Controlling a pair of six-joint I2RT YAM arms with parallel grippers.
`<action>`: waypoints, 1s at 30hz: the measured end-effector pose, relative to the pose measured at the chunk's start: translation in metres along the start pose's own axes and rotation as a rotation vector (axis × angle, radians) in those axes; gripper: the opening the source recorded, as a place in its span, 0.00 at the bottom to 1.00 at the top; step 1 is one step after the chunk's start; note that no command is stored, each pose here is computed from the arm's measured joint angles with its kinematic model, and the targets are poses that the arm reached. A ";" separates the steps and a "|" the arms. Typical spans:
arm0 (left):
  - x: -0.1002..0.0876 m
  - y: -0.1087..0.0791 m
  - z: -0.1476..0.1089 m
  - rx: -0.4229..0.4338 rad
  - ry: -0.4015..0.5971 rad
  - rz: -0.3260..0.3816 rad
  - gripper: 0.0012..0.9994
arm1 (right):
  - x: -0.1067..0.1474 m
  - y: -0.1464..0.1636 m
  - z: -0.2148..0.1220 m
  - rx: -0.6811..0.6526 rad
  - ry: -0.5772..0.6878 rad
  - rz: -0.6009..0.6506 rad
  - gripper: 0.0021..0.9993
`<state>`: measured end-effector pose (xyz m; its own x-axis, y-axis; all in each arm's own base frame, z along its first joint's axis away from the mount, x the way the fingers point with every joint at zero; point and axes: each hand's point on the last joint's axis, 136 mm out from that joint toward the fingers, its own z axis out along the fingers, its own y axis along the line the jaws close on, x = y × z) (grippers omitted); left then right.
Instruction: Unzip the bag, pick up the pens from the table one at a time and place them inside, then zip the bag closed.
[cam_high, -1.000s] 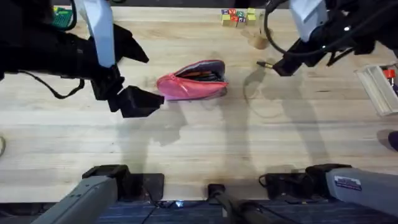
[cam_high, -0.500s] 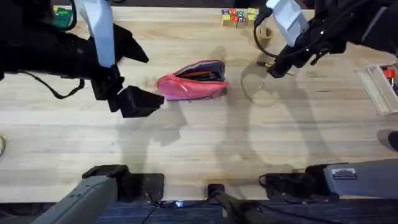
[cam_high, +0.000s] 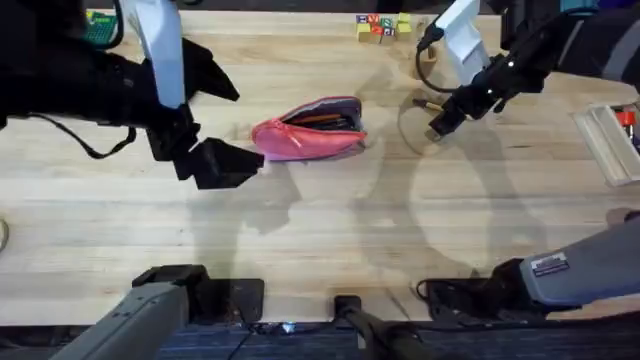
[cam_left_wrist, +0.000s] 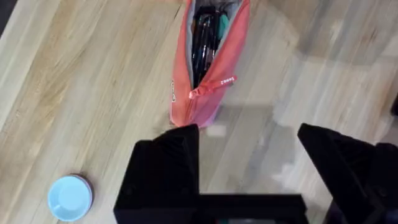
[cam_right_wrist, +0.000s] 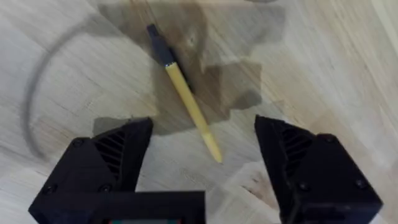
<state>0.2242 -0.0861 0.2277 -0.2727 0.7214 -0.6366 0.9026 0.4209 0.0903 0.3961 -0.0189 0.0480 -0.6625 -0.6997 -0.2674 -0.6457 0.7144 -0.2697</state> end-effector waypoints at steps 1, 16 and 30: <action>0.000 0.000 0.000 0.001 0.000 0.000 0.99 | 0.000 0.000 0.001 -0.004 0.002 0.000 1.00; 0.000 0.000 0.000 0.000 0.000 0.000 0.99 | -0.005 0.005 0.010 -0.096 -0.043 0.019 1.00; -0.001 0.001 0.000 -0.004 -0.002 0.003 0.99 | -0.002 0.021 0.013 -0.206 -0.043 0.080 1.00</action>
<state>0.2253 -0.0860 0.2281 -0.2693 0.7215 -0.6379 0.9021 0.4209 0.0953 0.3891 -0.0027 0.0314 -0.7008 -0.6373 -0.3204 -0.6586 0.7506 -0.0525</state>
